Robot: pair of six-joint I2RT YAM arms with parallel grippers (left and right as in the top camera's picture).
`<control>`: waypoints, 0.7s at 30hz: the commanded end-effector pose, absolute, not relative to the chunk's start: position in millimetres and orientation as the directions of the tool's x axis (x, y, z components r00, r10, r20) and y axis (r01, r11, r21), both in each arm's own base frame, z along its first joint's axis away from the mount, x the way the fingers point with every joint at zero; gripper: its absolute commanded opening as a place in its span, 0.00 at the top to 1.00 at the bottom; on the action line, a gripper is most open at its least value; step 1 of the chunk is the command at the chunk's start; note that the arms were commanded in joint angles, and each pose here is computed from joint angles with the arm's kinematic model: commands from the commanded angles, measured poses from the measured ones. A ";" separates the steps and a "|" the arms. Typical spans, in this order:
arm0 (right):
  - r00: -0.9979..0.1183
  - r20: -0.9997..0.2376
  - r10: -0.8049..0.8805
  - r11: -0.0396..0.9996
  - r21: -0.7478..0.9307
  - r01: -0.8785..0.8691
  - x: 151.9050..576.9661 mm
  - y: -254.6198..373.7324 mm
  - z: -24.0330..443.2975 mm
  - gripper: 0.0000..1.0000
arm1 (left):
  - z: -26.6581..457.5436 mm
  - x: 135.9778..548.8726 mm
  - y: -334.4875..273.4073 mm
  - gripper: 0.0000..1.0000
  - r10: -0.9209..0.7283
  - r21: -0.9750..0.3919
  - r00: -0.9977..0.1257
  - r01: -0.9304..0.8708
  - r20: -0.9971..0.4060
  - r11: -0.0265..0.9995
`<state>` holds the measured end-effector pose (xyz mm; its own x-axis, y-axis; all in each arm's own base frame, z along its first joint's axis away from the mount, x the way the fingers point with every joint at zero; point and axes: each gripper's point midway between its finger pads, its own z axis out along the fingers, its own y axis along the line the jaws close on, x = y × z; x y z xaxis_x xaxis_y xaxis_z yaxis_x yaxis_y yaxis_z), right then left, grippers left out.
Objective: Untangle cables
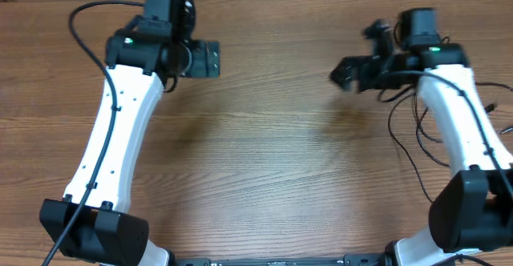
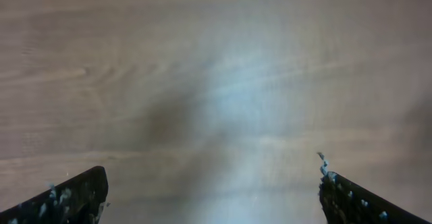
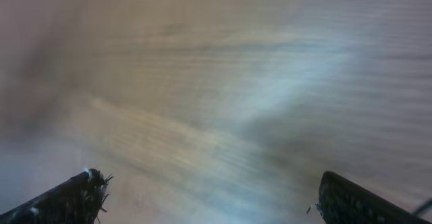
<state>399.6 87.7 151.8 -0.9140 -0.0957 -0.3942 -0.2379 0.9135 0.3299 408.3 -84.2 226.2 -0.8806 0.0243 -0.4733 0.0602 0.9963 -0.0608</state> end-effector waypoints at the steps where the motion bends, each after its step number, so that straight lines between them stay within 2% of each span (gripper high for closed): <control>1: -0.923 -0.352 -0.157 0.938 0.241 -0.251 388.6 93.0 142.9 0.00 | 213.4 388.7 -75.2 0.00 0.107 0.006 -0.916 0.113 -0.388 0.994; 7: -0.984 -0.175 0.001 0.970 0.241 -0.042 357.2 84.5 131.6 0.00 | 196.9 333.8 -39.7 0.00 -0.078 0.025 -0.985 -0.083 -0.151 0.996; 14: -1.000 0.002 0.022 0.976 0.216 0.022 313.0 77.5 129.4 0.00 | 193.4 290.1 -24.4 0.00 -0.107 0.064 -0.994 -0.105 0.026 0.992; 16: -0.999 0.011 0.046 0.979 0.198 0.047 307.7 73.9 133.2 0.00 | 193.3 283.5 -23.6 0.01 -0.107 0.069 -0.993 -0.104 0.044 0.992; 21: -0.988 -0.148 0.053 0.987 0.155 0.030 303.5 61.6 160.8 0.00 | 192.8 275.1 -22.5 0.00 -0.107 0.050 -0.993 -0.109 -0.044 0.993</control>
<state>309.1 74.0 131.2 -0.9995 0.0281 -0.0137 0.0249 0.9804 0.1956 285.5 -25.1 186.1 -0.9952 -0.0931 0.0312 -0.0913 0.9942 0.0563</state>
